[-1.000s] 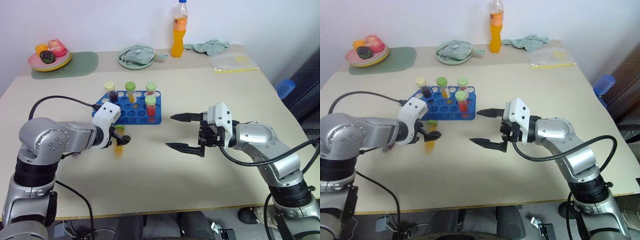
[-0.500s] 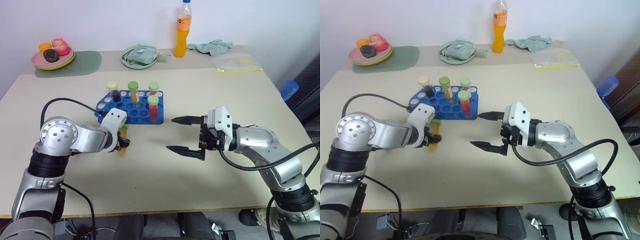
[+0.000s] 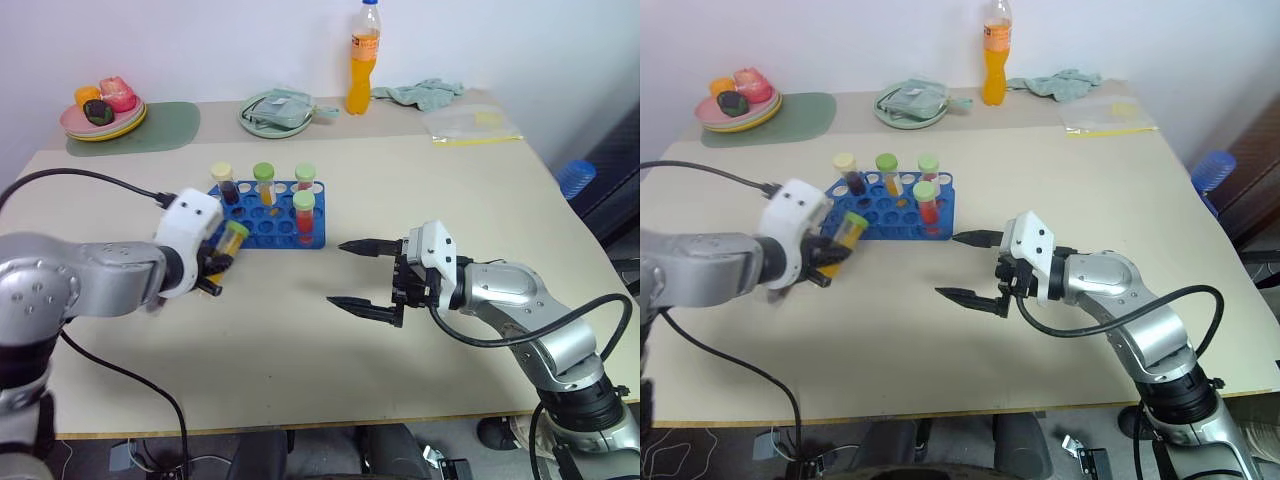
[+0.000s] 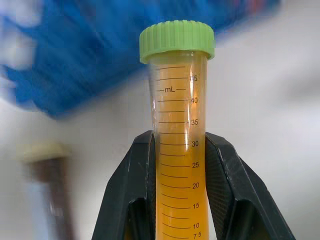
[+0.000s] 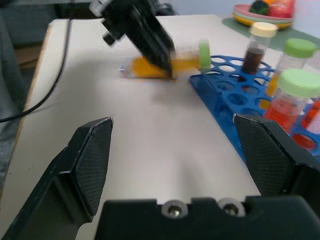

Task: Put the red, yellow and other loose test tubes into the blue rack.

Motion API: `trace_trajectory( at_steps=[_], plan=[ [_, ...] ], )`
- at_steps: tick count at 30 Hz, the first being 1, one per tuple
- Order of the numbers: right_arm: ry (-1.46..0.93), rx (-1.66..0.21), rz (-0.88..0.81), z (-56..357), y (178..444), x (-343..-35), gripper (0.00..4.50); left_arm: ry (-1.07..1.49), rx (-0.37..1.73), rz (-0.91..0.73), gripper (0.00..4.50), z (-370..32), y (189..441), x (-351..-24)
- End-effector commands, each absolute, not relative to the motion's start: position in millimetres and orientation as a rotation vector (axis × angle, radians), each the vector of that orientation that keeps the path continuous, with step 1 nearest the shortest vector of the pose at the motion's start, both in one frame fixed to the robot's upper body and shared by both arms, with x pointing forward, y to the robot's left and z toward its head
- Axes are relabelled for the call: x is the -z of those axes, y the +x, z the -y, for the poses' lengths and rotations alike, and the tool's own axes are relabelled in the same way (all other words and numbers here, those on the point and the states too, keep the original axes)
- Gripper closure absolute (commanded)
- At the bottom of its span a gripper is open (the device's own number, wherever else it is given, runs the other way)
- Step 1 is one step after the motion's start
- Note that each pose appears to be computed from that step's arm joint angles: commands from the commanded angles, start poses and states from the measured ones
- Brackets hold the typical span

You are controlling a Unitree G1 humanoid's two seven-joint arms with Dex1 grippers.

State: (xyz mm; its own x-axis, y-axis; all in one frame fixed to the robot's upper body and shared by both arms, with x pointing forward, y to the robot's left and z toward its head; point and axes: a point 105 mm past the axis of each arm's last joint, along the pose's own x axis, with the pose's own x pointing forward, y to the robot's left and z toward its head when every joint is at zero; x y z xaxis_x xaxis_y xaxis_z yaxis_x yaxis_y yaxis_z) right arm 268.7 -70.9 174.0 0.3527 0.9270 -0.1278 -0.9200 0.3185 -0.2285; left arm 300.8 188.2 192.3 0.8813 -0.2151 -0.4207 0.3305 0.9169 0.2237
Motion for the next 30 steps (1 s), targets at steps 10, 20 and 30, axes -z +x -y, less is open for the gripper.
trace_trajectory(
  at_steps=[10, 20, 30],
  plan=[
    [-0.191, -1.047, -0.01, 65.0, 282.0, -147.9, 0.21, 0.297, 0.318, 0.38, 3.73, -125.0, 341.0, -214.4],
    [-0.18, -0.983, -0.002, 71.6, 281.2, -149.8, 0.21, 0.233, 0.359, 0.45, 3.73, -108.3, 348.3, -178.0],
    [-0.172, -0.971, 0.006, 70.3, 282.7, -151.4, 0.21, 0.216, 0.248, 0.448, 3.73, -118.6, 362.9, -166.1]
  ],
)
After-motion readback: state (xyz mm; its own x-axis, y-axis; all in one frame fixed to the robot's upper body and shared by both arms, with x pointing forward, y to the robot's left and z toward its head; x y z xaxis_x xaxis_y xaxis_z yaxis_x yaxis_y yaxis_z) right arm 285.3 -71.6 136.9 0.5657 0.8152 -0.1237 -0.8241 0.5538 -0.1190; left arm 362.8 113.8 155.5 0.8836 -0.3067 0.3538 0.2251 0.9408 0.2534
